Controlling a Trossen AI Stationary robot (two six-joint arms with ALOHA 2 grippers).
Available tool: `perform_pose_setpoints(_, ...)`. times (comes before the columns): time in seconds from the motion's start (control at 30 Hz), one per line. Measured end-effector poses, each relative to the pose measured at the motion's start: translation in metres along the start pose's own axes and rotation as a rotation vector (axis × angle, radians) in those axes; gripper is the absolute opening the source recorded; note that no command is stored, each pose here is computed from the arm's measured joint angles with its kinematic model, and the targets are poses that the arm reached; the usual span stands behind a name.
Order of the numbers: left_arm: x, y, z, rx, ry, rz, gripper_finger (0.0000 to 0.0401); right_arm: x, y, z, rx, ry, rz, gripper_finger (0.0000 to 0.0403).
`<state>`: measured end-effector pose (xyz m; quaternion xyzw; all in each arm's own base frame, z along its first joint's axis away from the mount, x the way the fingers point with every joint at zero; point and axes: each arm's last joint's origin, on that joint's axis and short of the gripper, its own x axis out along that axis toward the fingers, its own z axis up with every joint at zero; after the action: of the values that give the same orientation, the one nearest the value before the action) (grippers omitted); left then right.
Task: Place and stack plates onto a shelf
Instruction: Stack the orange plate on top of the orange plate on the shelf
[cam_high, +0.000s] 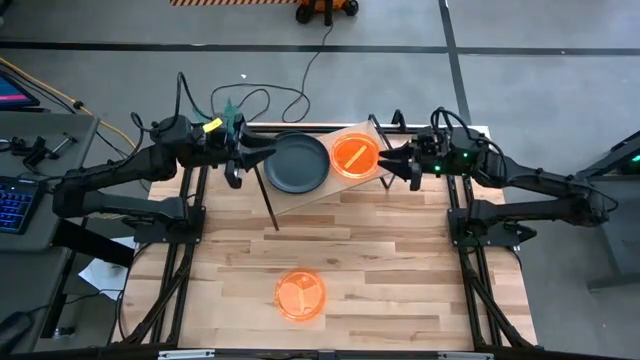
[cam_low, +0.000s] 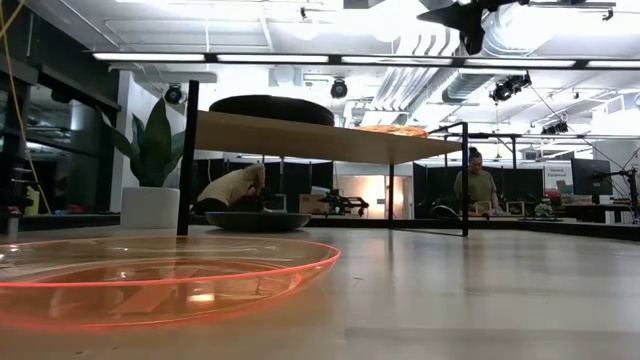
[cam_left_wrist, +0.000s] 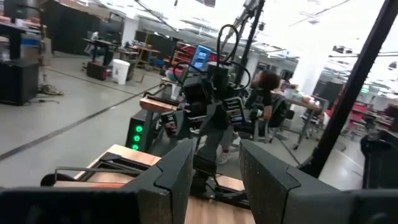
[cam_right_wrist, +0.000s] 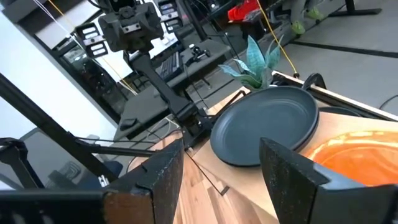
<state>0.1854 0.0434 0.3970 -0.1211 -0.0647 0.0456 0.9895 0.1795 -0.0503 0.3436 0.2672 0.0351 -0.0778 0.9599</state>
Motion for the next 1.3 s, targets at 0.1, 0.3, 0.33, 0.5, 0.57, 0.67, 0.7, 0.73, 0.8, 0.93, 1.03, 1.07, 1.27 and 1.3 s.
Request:
perform_pose_setpoints(0.1,0.000,-0.001,0.000,-0.007,-0.001,0.000,0.0119,0.001,0.000,0.000,0.005,0.003,-0.001,0.0193)
perform_pose_setpoints(0.3,0.001,-0.010,-0.014,-0.261,0.174,-0.129,0.0119,0.001,0.000,0.000,0.027,0.004,-0.001,0.0193)
perform_pose_setpoints(0.33,0.000,-0.015,-0.021,-0.324,0.252,-0.162,0.0119,0.001,0.000,0.000,0.026,0.005,-0.003,0.0193)
perform_pose_setpoints(0.5,-0.007,-0.055,-0.056,-0.504,0.583,-0.193,0.0119,0.001,-0.001,-0.002,0.028,0.018,-0.010,0.0193)
perform_pose_setpoints(0.57,-0.008,-0.074,-0.072,-0.524,0.685,-0.162,0.0119,0.001,-0.002,-0.003,0.026,0.028,-0.015,0.0193)
perform_pose_setpoints(0.67,-0.008,-0.102,-0.101,-0.532,0.845,-0.106,0.0119,0.001,-0.002,-0.004,0.027,0.043,-0.024,0.0193)
perform_pose_setpoints(0.7,-0.008,-0.110,-0.112,-0.525,0.914,-0.084,0.0119,0.001,-0.002,-0.004,0.026,0.044,-0.025,0.0193)
perform_pose_setpoints(0.73,-0.008,-0.117,-0.125,-0.510,0.981,-0.056,0.0119,0.001,-0.003,-0.004,0.026,0.047,-0.026,0.0193)
perform_pose_setpoints(0.8,-0.007,-0.128,-0.150,-0.480,1.095,0.030,0.0119,0.001,-0.003,-0.005,0.027,0.053,-0.030,0.0193)
perform_pose_setpoints(0.93,0.002,-0.138,-0.196,-0.472,1.210,0.238,0.0119,0.001,-0.003,-0.006,0.016,0.060,-0.033,0.0193)
perform_pose_setpoints(1.03,0.014,-0.140,-0.224,-0.524,1.245,0.349,0.0119,0.001,-0.004,-0.007,0.013,0.072,-0.039,0.0193)
perform_pose_setpoints(1.07,0.017,-0.140,-0.232,-0.546,1.265,0.367,0.0119,0.001,-0.004,-0.007,0.013,0.077,-0.042,0.0193)
perform_pose_setpoints(1.27,0.041,-0.130,-0.264,-0.661,1.345,0.393,0.0119,0.000,-0.006,-0.011,0.012,0.120,-0.066,0.0193)
perform_pose_setpoints(1.3,0.044,-0.127,-0.267,-0.662,1.346,0.395,0.0119,0.000,-0.007,-0.012,0.004,0.127,-0.069,0.0193)
